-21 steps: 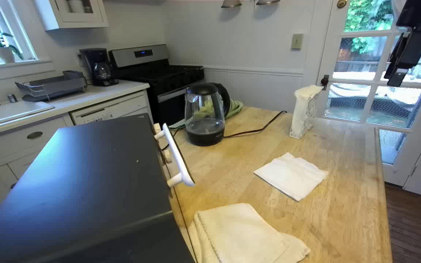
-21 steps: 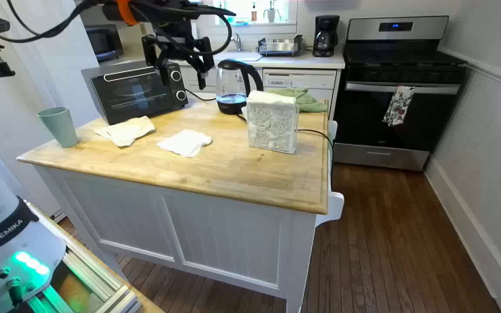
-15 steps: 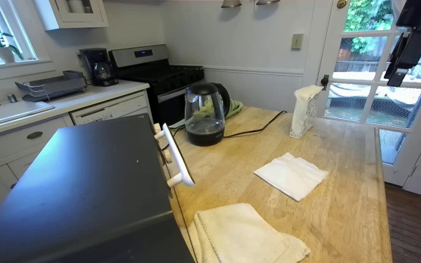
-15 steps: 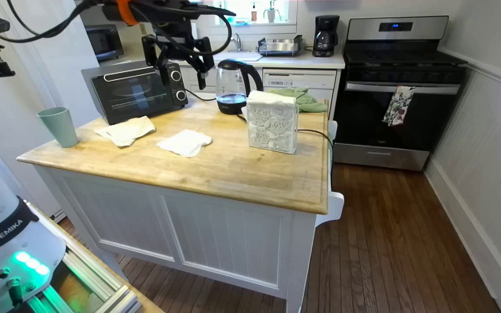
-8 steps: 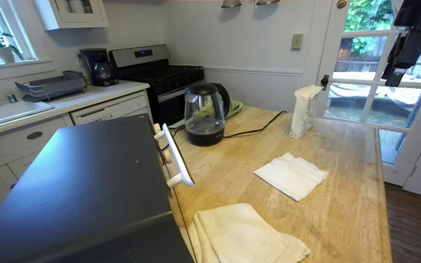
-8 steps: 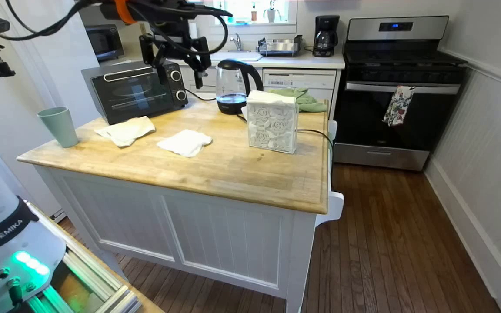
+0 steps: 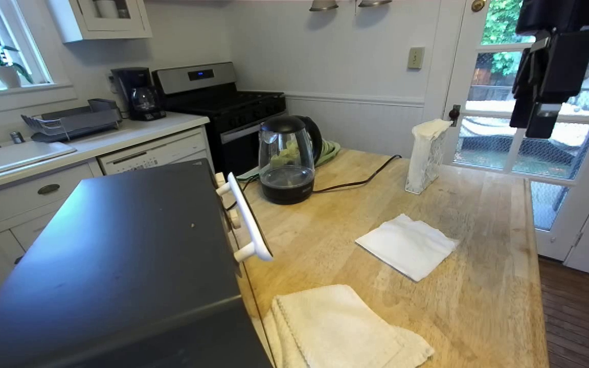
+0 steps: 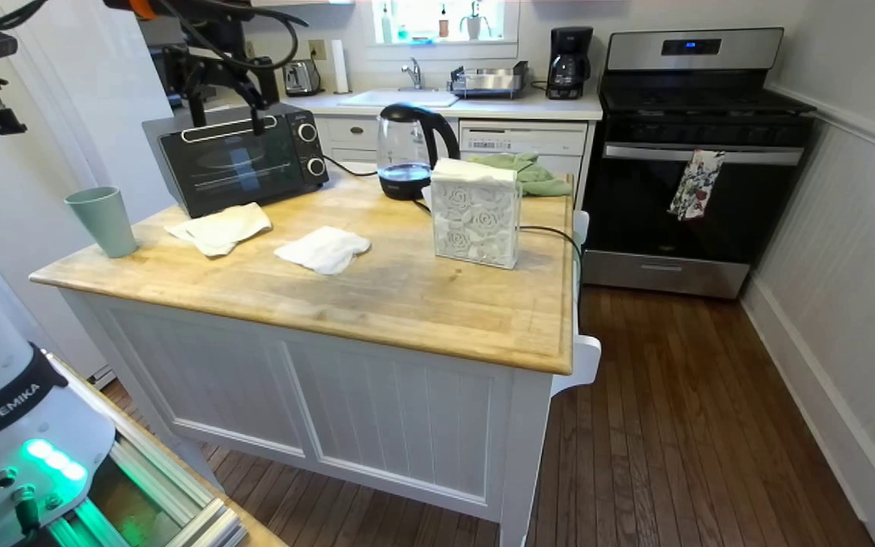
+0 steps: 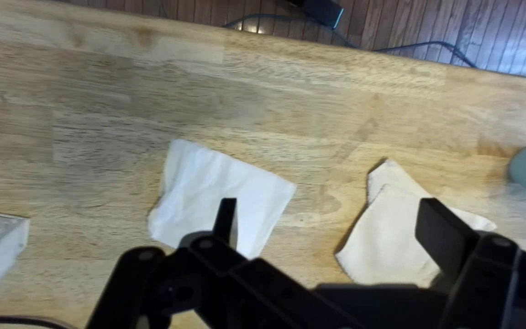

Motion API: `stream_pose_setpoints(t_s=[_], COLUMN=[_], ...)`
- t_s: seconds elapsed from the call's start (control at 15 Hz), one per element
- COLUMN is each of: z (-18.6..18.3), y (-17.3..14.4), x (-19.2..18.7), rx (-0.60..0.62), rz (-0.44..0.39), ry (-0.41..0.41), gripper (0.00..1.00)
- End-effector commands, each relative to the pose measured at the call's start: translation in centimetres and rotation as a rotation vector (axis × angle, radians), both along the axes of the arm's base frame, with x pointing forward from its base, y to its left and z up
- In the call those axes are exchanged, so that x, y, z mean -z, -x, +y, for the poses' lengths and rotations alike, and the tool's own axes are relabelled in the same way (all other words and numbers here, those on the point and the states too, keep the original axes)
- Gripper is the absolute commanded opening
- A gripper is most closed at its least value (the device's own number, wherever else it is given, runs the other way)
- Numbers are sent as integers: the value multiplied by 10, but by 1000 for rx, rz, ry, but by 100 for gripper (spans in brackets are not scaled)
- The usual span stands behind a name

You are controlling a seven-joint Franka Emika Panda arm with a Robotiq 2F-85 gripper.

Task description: Place the cup next to the kettle cord

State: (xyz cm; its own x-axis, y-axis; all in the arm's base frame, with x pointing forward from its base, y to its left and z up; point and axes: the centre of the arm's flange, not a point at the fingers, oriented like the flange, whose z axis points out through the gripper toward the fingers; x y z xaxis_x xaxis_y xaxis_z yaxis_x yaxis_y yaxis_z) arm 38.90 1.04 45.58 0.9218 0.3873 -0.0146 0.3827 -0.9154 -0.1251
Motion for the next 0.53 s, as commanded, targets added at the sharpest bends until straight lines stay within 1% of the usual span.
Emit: stream_pose_setpoints(t_s=[0.0,0.07,0.2,0.27,0.33,0.4,0.47], z=[61,77,107,120,133,141,146], y=[0,-1,-2,0,-1,-8,-10], x=[11,18,29,33,40,50,56], rx=[-27,-106,-152,-215,-284,-326,-381], rz=[64,69,67,45,-2,-44,-61], ry=[-55,-93,-121,-116,-101,-97,-116], gripper=[100,100,100,100,100,100,100])
